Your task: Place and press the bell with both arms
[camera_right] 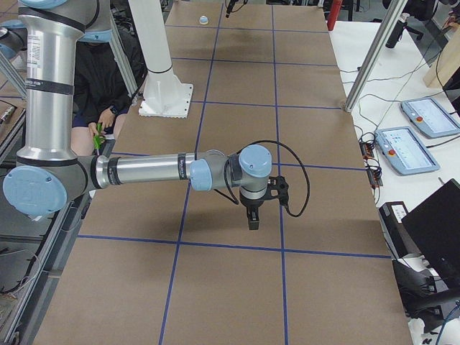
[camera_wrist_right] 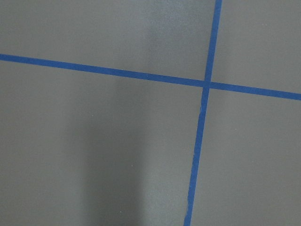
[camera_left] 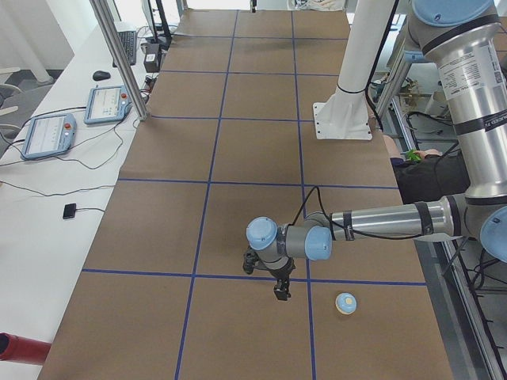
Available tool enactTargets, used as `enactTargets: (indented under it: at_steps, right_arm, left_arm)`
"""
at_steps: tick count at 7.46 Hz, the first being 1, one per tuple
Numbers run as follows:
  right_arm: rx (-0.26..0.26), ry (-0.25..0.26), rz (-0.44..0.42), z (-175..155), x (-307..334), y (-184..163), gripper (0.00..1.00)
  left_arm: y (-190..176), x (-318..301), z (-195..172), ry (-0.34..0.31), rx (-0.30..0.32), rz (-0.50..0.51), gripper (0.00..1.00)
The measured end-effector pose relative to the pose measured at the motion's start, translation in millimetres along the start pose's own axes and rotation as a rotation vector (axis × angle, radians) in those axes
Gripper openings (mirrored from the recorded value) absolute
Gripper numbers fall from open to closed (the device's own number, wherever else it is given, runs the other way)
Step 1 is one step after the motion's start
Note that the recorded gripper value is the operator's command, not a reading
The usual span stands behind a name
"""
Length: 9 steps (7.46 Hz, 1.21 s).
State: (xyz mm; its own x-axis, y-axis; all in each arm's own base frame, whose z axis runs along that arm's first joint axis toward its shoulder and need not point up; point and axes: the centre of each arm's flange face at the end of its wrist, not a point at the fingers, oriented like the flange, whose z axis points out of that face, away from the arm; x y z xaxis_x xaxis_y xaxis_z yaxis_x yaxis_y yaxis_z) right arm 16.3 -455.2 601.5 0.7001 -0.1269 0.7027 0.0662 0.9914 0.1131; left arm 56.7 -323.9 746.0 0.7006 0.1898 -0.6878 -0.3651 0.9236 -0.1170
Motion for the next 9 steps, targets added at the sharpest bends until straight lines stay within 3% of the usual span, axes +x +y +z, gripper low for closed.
enactTargets:
  at_steps: [2, 4, 9]
  right_arm:
    - [-0.001, 0.0, 0.0, 0, 0, 1, 1.0]
    - [-0.001, 0.0, 0.0, 0, 1, 2, 1.0]
    - [-0.004, -0.002, 0.001, 2, 2, 4, 1.0]
  left_arm:
    - [22, -8, 40, -0.002, -0.108, 0.0, 1.0]
    - [51, -10, 63, 0.036, -0.181, -0.005, 1.0]
    - [93, -18, 83, 0.078, -0.259, 0.01, 1.0]
